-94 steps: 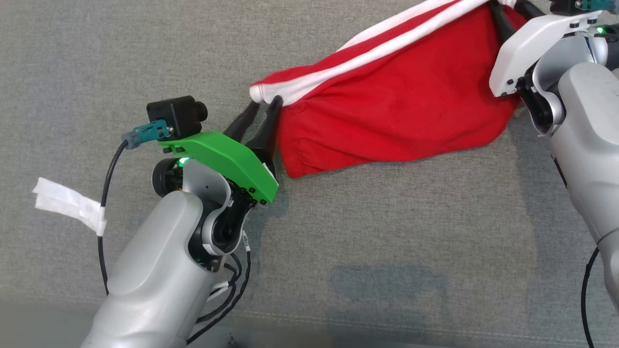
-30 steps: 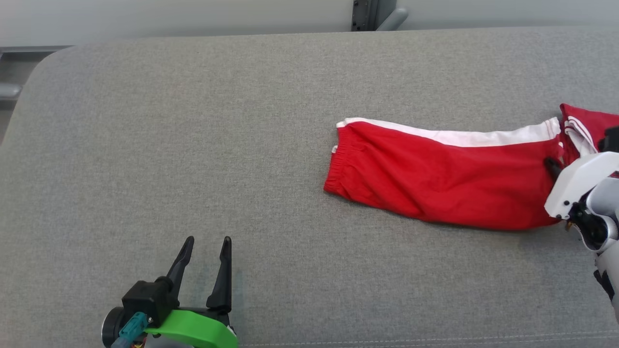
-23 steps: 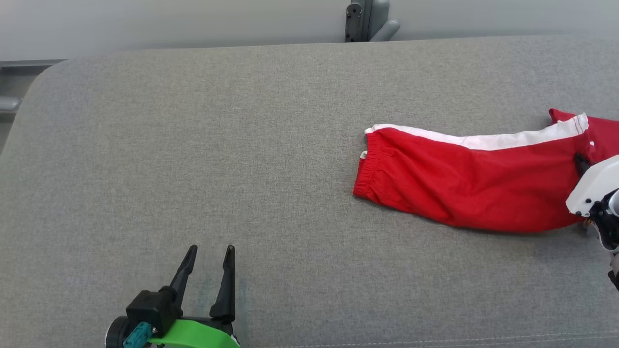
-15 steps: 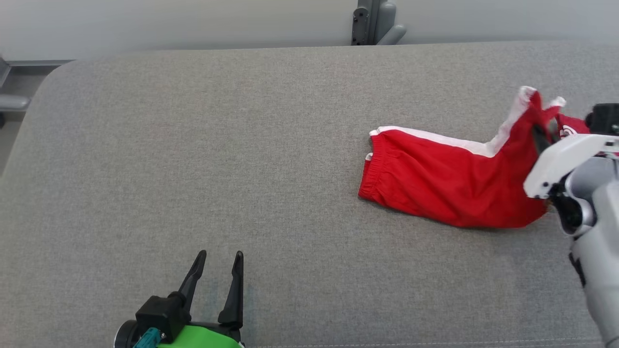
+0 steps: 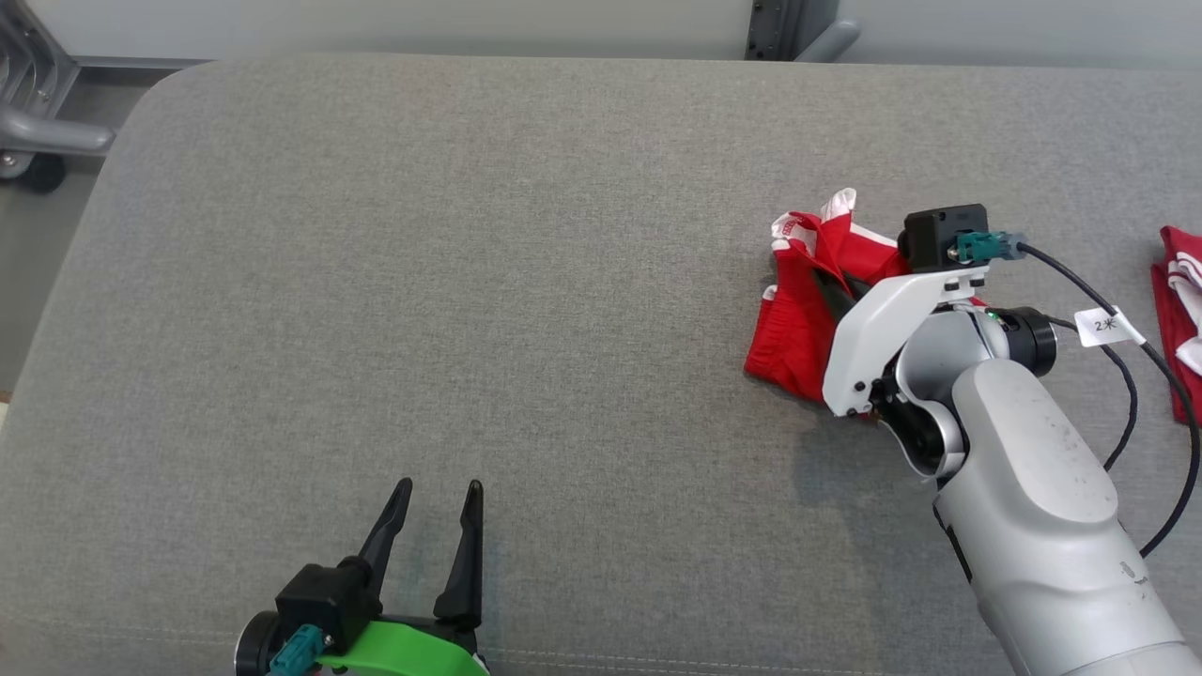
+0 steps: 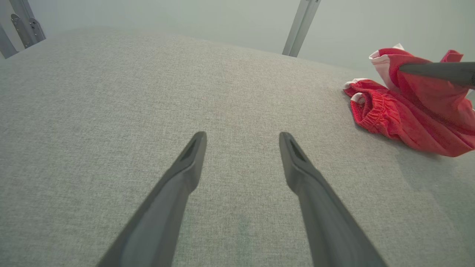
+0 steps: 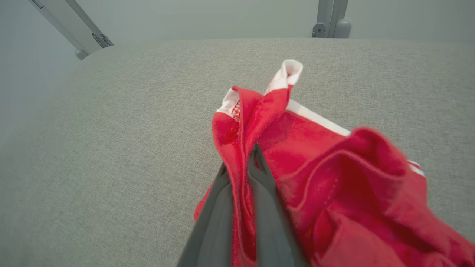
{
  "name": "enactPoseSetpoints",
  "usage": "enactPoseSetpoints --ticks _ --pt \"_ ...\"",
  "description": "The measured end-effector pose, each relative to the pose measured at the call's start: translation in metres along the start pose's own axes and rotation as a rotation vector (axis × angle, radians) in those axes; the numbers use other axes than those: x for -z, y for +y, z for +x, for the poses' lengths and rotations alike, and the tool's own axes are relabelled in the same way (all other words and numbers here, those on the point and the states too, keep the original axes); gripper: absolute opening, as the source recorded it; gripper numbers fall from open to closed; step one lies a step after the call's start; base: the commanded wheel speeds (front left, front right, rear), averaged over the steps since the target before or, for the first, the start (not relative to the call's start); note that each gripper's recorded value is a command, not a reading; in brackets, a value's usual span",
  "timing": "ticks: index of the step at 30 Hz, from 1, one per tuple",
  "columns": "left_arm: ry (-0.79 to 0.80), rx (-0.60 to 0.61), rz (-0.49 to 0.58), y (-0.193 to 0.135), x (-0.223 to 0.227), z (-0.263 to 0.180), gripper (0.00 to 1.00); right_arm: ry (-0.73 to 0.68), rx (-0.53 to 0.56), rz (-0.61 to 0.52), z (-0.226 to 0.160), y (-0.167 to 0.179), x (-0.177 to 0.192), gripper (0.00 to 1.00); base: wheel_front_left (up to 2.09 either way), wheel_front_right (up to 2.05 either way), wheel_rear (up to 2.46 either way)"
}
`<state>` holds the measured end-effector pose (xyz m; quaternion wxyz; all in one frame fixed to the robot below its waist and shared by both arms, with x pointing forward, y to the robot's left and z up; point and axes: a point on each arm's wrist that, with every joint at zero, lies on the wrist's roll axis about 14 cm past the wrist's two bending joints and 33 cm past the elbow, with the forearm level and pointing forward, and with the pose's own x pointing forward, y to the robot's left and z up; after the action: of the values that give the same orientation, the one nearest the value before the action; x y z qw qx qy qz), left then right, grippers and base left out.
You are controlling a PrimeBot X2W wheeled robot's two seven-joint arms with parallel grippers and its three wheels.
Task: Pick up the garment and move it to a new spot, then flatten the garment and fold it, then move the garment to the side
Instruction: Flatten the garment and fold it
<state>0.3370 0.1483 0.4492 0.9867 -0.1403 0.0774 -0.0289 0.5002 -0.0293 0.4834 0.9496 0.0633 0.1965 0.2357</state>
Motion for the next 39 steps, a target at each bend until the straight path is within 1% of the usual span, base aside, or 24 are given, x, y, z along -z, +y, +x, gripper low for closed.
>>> enactPoseSetpoints --ticks 5,6,7,8,9,10,14,18,21,24,29,31,33,34,39 --pt "0.012 -0.021 -0.003 0.006 0.005 -0.001 1.0 0.062 -0.012 -0.024 0.009 0.008 0.019 0.0 0.0 0.0 0.0" --pt "0.014 -0.024 -0.005 0.007 0.006 -0.002 1.0 0.065 -0.012 -0.025 0.01 0.008 0.021 0.07 0.0 0.0 0.0" --pt "0.014 -0.024 -0.006 0.007 0.006 -0.001 1.0 0.067 -0.011 -0.028 0.01 0.009 0.021 0.31 0.0 0.0 0.0" --pt "0.014 -0.025 -0.008 0.007 0.006 -0.001 1.0 0.061 -0.01 -0.031 0.009 0.009 0.021 0.42 0.0 0.0 0.0" --pt "0.013 -0.025 -0.008 0.007 0.006 -0.001 1.0 0.057 -0.01 -0.036 0.009 0.009 0.02 0.6 0.0 0.0 0.0" --pt "0.014 -0.026 -0.006 0.007 0.006 0.0 1.0 0.047 -0.008 -0.042 0.009 0.009 0.018 1.0 0.0 0.0 0.0" --pt "0.014 -0.011 -0.006 0.004 0.007 0.002 1.0 -0.004 -0.001 -0.048 0.005 0.008 0.007 1.0 0.0 0.0 0.0" --pt "0.008 -0.003 -0.005 0.002 0.005 0.003 1.0 -0.09 -0.023 -0.055 -0.003 0.018 -0.015 1.0 0.0 0.0 0.0" --pt "0.007 0.005 -0.006 -0.001 0.005 0.002 1.0 -0.164 -0.043 -0.043 -0.015 0.025 -0.033 1.0 0.0 0.0 0.0" --pt "0.0 0.016 -0.009 -0.005 0.004 0.002 1.0 -0.226 -0.032 -0.035 -0.032 0.02 -0.044 1.0 0.0 0.0 0.0" --pt "-0.002 0.028 -0.009 -0.01 0.004 -0.003 1.0 -0.31 0.074 -0.054 -0.073 -0.017 -0.053 1.0 0.0 0.0 0.0" --pt "-0.004 0.032 -0.011 -0.012 0.004 -0.005 1.0 -0.333 0.127 -0.038 -0.089 -0.034 -0.052 1.0 0.0 0.0 0.0" --pt "-0.011 0.039 -0.008 -0.014 0.003 -0.006 1.0 -0.35 0.19 -0.064 -0.106 -0.052 -0.05 1.0 0.0 0.0 0.0" --pt "-0.011 0.039 -0.008 -0.014 0.003 -0.006 1.0 -0.35 0.19 -0.064 -0.106 -0.052 -0.05 1.0 0.0 0.0 0.0" --pt "-0.039 0.045 0.008 -0.014 -0.005 -0.011 1.0 -0.391 0.334 -0.1 -0.147 -0.087 -0.038 1.0 0.0 0.0 0.0"
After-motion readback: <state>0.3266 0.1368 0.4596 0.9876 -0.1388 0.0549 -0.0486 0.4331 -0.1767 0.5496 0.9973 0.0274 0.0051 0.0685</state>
